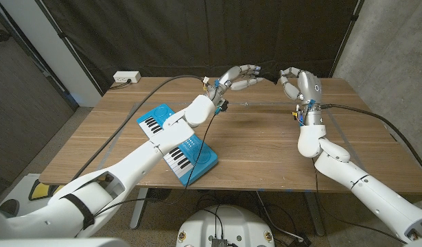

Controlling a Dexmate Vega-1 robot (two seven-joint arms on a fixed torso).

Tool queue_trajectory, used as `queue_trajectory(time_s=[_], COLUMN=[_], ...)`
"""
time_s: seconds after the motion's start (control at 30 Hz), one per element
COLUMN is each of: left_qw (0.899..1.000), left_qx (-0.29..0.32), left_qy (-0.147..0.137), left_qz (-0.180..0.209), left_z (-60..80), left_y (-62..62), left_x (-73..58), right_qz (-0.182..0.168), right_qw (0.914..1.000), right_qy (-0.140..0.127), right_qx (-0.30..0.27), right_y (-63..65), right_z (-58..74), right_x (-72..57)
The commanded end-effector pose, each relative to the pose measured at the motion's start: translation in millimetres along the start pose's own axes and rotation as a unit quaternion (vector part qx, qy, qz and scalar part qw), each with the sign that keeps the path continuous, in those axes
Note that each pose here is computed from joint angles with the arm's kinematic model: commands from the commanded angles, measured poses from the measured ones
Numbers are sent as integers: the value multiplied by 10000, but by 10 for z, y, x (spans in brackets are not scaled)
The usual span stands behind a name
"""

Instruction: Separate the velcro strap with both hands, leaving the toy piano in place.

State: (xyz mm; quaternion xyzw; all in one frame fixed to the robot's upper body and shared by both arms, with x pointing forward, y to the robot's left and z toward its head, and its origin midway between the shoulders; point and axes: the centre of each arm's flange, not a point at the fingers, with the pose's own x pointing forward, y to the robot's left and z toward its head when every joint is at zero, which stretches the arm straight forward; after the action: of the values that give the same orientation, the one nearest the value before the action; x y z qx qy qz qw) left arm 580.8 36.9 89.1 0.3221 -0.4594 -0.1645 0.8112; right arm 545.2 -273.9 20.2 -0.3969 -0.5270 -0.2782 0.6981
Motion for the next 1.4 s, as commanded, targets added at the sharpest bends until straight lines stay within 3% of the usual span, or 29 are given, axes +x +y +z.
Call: queue_trajectory(time_s=[0.03,0.63,1.4], left_qw=[9999,9995,9982], left_qx=[76,-67,-313], left_qy=[-139,-307,-508], left_qz=[-46,-1,-44], left_z=[54,83,80], left_y=[-37,-145,-159], left_x=[48,126,138], right_qz=[-44,-115,-112], right_qw=[10000,9999,9998], right_qy=[12,39,0], right_qx=[26,-88,-133], right_y=[3,-58,-35], right_z=[52,57,95], right_x=[-35,-117,-110])
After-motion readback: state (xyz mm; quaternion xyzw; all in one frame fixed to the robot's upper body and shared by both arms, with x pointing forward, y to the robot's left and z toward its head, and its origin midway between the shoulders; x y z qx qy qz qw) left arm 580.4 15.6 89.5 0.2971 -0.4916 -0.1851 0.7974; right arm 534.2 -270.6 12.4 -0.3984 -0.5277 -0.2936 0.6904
